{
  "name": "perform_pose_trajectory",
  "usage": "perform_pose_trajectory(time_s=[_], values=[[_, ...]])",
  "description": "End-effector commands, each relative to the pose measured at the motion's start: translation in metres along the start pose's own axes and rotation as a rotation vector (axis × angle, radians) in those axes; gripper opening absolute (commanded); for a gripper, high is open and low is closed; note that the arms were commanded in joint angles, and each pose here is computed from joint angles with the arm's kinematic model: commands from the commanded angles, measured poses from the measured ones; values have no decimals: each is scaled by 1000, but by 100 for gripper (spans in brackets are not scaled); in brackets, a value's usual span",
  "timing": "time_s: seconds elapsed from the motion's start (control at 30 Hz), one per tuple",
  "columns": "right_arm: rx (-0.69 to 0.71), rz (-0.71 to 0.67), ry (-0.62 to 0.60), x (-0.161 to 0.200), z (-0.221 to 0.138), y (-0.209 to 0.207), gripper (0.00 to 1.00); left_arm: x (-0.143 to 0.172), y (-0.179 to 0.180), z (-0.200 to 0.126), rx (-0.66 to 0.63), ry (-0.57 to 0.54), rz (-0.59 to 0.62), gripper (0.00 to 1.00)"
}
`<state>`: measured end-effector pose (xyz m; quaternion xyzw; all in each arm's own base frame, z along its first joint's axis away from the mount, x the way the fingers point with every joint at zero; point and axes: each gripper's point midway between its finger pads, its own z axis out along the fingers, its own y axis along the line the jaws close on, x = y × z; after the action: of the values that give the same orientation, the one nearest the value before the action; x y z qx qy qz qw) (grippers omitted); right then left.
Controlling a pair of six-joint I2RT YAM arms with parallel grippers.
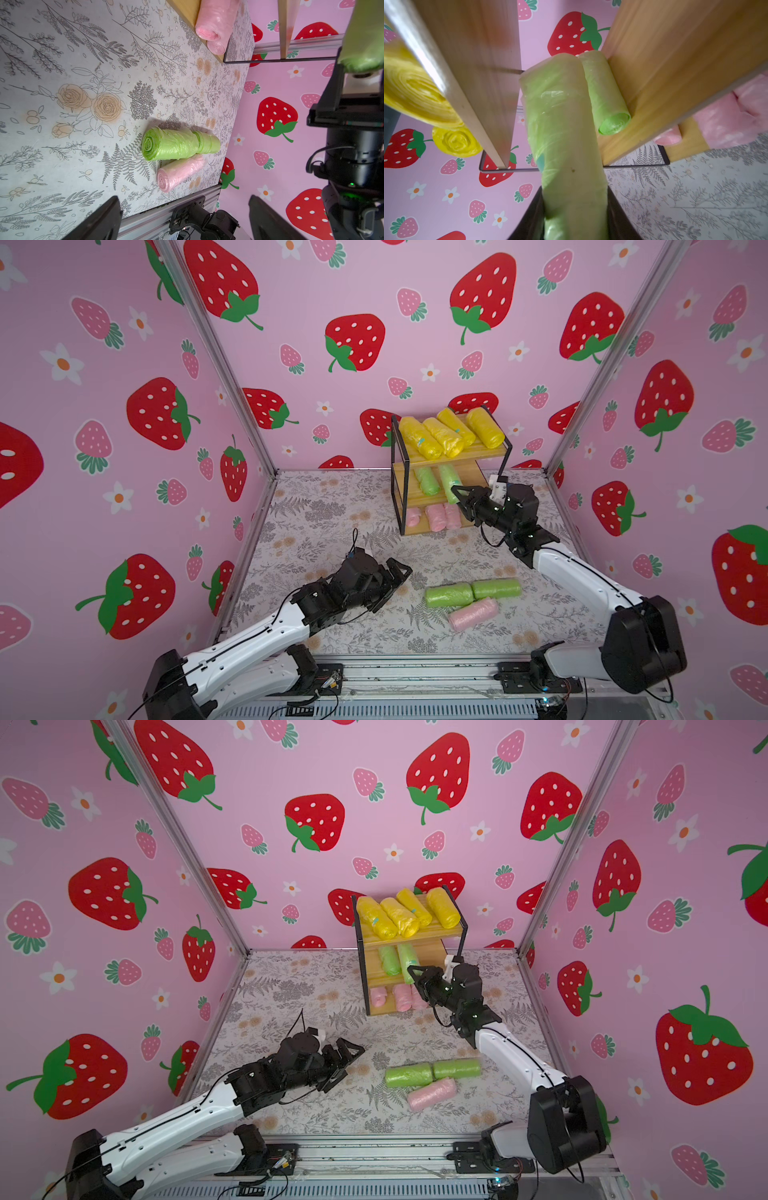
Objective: Sort the rolls of trash bags by color and place them on the shelf
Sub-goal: Place the roll of trash bags on the shelf.
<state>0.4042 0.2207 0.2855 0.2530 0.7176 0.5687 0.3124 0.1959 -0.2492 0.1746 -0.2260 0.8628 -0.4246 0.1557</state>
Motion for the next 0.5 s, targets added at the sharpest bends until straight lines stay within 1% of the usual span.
perform_pose_trajectory(time_s=[0.0,0.17,0.33,0.37,0.43,0.47], values=[[-114,-1,-25,-19,15,30,0,8,8,6,-34,46,15,99],[-104,8,-23,-30,39,28,0,10,9,6,-52,58,27,99],[-78,22,-25,-38,52,19,1,10,10,5,-60,59,29,99],[-74,27,-26,-40,54,17,4,9,11,5,-61,58,28,99],[-57,37,-24,-43,57,13,16,12,10,6,-59,72,27,99],[-46,42,-22,-44,58,11,24,14,8,6,-54,89,28,99]])
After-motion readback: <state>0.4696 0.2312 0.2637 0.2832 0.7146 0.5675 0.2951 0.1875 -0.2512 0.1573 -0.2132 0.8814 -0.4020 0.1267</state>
